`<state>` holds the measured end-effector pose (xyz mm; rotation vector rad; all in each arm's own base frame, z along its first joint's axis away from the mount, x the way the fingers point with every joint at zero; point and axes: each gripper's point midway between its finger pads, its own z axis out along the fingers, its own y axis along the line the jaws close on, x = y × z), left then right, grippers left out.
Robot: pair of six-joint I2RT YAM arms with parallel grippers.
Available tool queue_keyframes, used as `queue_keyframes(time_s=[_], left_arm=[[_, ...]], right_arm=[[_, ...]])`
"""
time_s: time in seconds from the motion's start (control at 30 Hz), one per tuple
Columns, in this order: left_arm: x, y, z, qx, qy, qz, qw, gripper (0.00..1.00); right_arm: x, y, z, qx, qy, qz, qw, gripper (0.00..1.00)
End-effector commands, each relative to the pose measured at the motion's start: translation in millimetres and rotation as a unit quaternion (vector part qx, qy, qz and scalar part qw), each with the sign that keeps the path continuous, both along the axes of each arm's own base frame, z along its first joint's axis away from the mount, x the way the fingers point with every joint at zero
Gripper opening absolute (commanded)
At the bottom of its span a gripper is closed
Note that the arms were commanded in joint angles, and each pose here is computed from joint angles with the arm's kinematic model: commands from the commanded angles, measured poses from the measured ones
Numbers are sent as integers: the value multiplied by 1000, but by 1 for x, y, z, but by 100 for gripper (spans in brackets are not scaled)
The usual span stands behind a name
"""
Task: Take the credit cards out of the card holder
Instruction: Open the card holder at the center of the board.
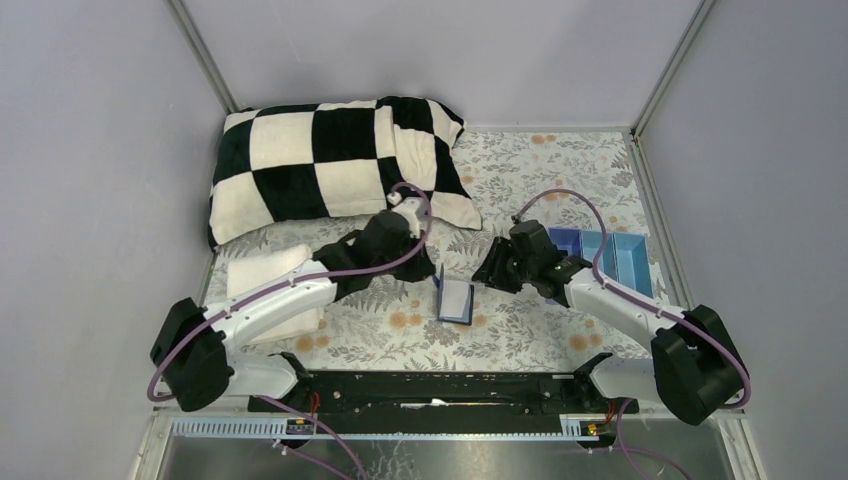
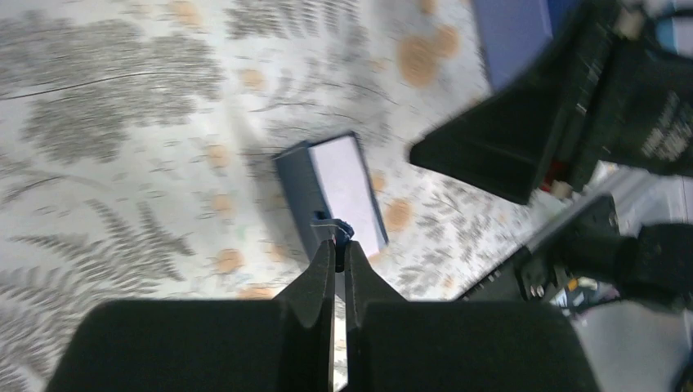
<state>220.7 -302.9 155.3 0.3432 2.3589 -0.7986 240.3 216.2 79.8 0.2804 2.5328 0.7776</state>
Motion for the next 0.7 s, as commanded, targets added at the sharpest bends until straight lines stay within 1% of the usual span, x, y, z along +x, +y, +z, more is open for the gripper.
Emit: queue_keyframes(time_s=[0.0,0.07,0.13,0.17,0.2,0.27,0.37,0.5,0.67], left_arm=[[25,44,-9,-49,24,67,996,0],[32,68,-29,-46,46,95,993,0],[32,86,-52,-24,64,115,991,0],[30,90,-63,-12,72,121,990,0],[24,95,-84,3,99,135,986,0],[23,103,-100,29,120,160,979,0],[23,115,-120,65,146,193,968,0],[17,123,-142,98,180,213,955,0],[13,123,-150,104,186,207,955,0]], right_arm=[[-5,13,-13,42,30,-2,999,47],[-4,21,-18,65,38,-2,997,46],[-5,27,-25,82,50,0,995,45],[-5,31,-27,91,54,3,994,44],[-5,37,-30,106,62,8,992,43],[-5,40,-32,113,64,10,991,42],[-5,42,-34,116,69,13,991,38],[-6,46,-39,121,76,22,989,33],[-7,52,-40,132,78,32,988,31]])
